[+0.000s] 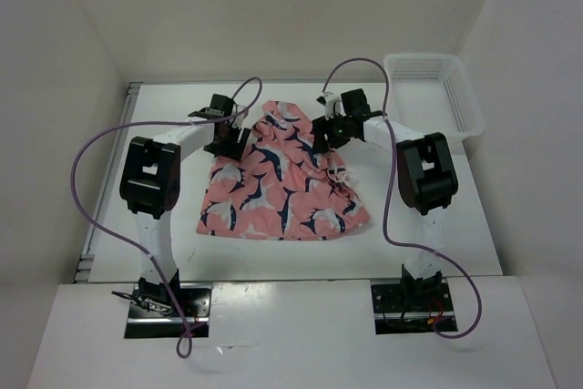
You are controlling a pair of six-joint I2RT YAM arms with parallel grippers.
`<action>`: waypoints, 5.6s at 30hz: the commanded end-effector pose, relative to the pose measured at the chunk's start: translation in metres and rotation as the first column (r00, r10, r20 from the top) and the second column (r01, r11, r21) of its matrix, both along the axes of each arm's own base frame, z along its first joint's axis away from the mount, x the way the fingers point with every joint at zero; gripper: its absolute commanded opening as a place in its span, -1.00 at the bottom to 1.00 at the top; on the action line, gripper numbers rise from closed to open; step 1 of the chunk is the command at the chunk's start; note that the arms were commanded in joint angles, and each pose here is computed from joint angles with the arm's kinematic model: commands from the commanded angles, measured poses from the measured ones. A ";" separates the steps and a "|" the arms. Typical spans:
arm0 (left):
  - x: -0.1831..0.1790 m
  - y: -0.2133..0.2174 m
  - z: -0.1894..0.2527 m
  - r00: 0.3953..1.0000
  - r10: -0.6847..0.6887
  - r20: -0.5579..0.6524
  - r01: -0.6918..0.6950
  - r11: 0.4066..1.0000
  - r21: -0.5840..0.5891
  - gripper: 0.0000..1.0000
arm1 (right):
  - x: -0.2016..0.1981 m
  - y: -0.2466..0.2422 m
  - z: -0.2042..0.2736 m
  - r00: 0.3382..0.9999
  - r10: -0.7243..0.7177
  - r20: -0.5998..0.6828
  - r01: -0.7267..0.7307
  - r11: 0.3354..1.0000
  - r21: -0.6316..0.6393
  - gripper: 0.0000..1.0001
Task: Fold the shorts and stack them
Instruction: Flatten the shorts out
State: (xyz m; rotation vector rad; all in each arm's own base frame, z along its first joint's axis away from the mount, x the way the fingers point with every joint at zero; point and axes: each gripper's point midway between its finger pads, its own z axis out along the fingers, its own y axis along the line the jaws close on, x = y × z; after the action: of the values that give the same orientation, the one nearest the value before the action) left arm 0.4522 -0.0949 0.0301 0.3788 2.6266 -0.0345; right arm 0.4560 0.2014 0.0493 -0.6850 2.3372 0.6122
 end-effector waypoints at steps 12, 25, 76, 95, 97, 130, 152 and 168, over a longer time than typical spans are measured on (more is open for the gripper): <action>-0.069 0.065 -0.016 0.982 0.124 -0.145 -0.109 0.988 0.106 -1.00 | 0.065 -0.047 0.143 0.939 -0.148 0.310 0.141 0.989 0.044 -1.00; -0.076 0.011 0.062 1.000 -0.018 -0.019 0.017 0.999 -0.028 0.56 | 0.009 -0.040 0.073 0.973 0.032 0.227 -0.007 0.994 -0.110 -1.00; 0.003 0.030 0.166 0.950 0.051 0.308 0.005 0.984 -0.177 0.45 | -0.013 -0.027 0.046 0.950 0.195 0.244 -0.126 0.954 -0.273 -1.00; -0.006 0.054 0.021 0.989 0.111 -0.094 -0.110 0.994 0.014 0.05 | -0.014 -0.021 0.046 0.943 0.229 0.240 -0.161 0.948 -0.273 -1.00; -0.012 0.057 0.026 0.989 0.117 -0.086 -0.116 0.993 0.026 -0.49 | -0.014 -0.021 0.046 0.943 0.229 0.240 -0.161 0.948 -0.273 -1.00; -0.050 0.110 0.059 0.970 0.240 0.027 -0.242 0.967 0.084 0.39 | -0.008 0.001 0.046 0.921 0.281 0.271 -0.203 0.938 -0.282 -1.00; -0.020 0.110 0.004 0.970 0.243 0.001 -0.240 0.958 0.159 0.33 | -0.005 0.000 0.043 0.922 0.285 0.260 -0.205 0.933 -0.296 -1.00; 0.191 0.085 0.240 0.749 0.242 0.617 -0.269 0.962 -0.050 -1.00 | 0.077 -0.068 0.148 0.778 -0.102 0.619 0.356 0.884 -0.302 -1.00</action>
State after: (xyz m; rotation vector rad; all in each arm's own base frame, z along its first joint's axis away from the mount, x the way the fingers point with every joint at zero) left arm 0.6056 -0.0003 0.1294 0.0626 2.3371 0.2169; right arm 0.4981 0.1633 0.1139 -0.8684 2.0871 -0.0093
